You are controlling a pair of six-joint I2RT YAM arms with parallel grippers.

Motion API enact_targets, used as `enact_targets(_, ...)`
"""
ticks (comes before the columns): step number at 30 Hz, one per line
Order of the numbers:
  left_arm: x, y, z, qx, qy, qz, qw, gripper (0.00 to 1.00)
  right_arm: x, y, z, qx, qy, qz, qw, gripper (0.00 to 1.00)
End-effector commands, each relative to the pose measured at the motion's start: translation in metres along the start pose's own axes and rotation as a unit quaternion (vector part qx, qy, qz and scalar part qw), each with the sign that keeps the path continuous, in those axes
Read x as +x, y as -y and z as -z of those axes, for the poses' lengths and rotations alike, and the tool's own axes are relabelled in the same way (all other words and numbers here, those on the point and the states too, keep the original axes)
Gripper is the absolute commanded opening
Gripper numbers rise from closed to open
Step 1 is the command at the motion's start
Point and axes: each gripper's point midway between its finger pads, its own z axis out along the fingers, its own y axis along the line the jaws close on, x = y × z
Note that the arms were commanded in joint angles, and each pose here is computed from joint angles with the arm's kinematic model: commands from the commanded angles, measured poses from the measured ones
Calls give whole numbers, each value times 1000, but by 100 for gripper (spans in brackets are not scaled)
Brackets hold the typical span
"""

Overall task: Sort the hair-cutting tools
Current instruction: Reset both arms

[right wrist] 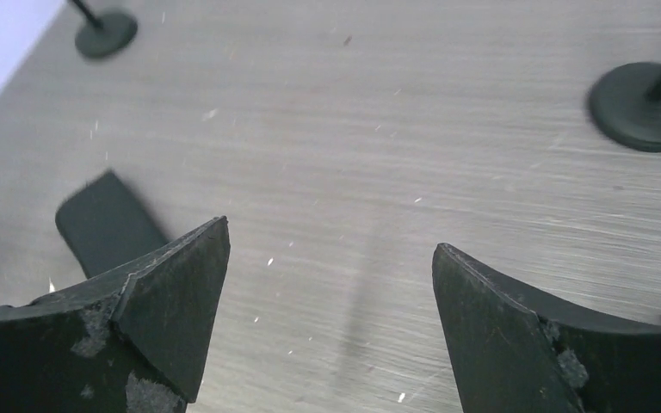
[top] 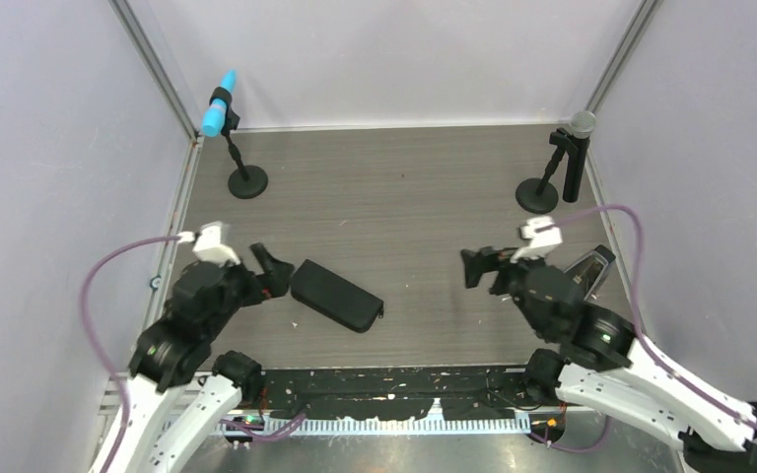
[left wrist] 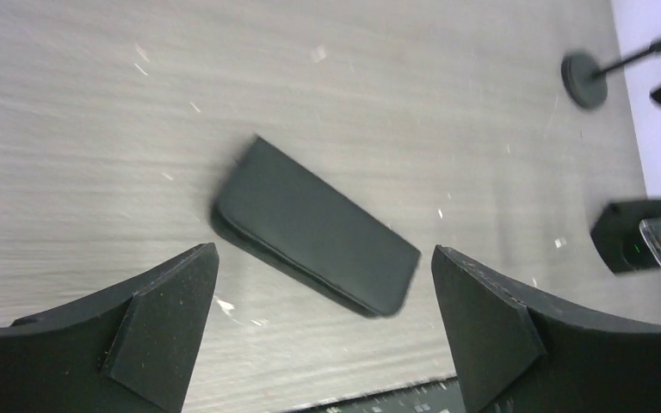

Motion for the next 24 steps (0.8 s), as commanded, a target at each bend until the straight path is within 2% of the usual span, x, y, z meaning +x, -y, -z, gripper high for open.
enact_targets(1,-41,-52,58,-110,118,-77,984,100,-32,55,38,87,69,-14,994,95)
enact_targets(6,-72,-61,98,-115,230,-91,962,100,-46,86,66,112,129,-27,985,96)
enact_targets(13,-84,-73,119,-105,340,-83,931,100,-40,111,77,144,171,-34,974,95)
enact_targets(18,-82,-76,118,-93,367,-68,923,100,-38,117,78,155,178,-40,971,95)
enact_targets(24,-80,-80,114,-106,362,-69,924,100,-37,119,79,164,178,-39,970,95)
